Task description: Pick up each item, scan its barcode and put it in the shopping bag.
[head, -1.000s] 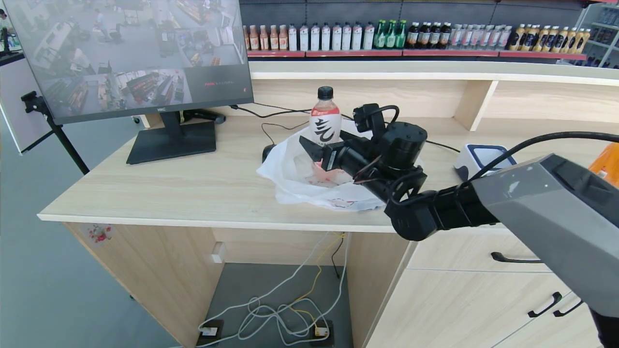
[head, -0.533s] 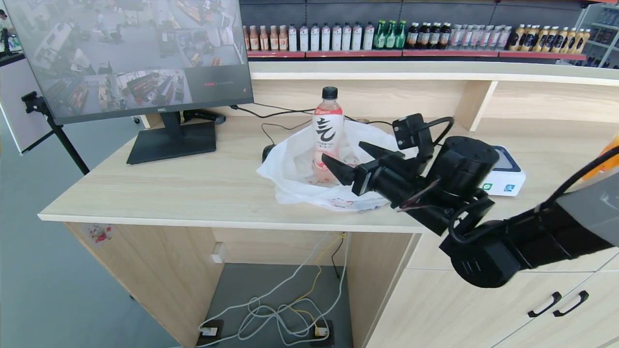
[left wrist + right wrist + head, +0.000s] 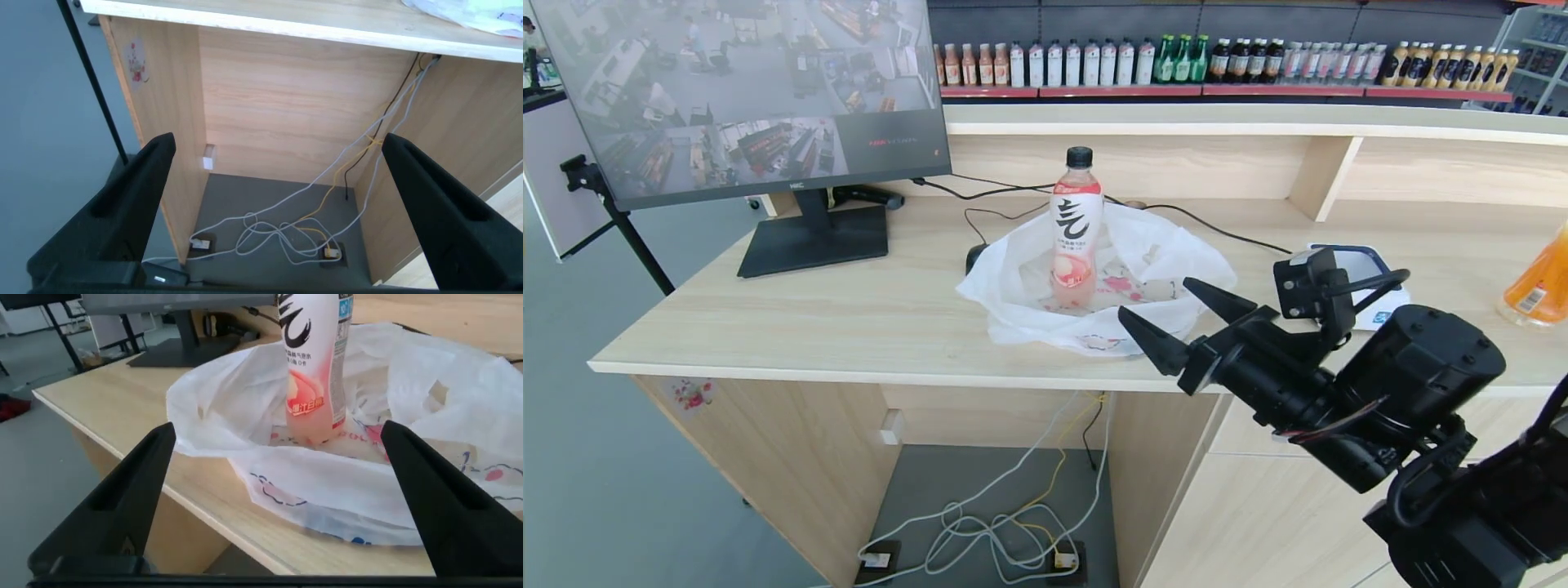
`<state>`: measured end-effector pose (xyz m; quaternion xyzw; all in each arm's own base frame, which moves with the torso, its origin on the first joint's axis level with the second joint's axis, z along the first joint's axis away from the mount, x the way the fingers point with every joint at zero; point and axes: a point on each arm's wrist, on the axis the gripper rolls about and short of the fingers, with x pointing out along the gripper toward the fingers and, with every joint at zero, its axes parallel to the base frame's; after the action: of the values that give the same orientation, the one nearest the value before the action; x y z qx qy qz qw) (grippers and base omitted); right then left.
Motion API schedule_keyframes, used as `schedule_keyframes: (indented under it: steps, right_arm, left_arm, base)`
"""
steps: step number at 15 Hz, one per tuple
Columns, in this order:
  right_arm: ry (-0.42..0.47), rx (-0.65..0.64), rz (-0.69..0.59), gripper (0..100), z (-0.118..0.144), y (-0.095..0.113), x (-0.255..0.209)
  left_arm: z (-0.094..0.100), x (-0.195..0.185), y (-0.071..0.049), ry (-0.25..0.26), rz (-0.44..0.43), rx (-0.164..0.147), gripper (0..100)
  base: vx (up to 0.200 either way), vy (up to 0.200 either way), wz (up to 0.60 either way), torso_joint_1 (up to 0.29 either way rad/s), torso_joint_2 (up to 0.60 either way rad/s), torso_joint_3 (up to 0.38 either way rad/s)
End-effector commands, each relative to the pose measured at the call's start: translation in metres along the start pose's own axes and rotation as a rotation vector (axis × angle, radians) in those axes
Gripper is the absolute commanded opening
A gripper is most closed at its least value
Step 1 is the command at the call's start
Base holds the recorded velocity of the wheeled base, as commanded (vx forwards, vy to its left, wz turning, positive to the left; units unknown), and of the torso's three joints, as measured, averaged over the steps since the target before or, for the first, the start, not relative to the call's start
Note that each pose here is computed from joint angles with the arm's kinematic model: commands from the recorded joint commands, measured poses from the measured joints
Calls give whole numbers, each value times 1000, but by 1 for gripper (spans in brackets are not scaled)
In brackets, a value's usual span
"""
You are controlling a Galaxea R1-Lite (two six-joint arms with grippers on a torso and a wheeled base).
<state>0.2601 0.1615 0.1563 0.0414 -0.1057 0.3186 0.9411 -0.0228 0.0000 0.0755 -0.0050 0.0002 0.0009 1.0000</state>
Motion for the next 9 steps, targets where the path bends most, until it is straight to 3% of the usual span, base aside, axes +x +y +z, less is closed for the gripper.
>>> schedule_keyframes:
  steps: [1, 7, 9]
  right_arm:
    - [41, 3, -6, 100, -6, 0, -11]
    - [55, 1, -14, 100, 0, -1, -29]
    - [62, 1, -16, 100, -1, -1, -31]
  left_arm:
    - [0, 0, 0, 0, 0, 1, 100]
    - [0, 0, 0, 0, 0, 2, 100]
    - [0, 0, 0, 0, 0, 2, 100]
  base:
    - [0, 0, 0, 0, 0, 0]
    - [0, 0, 0, 0, 0, 0]
    - [0, -200, 0, 5, 2, 0]
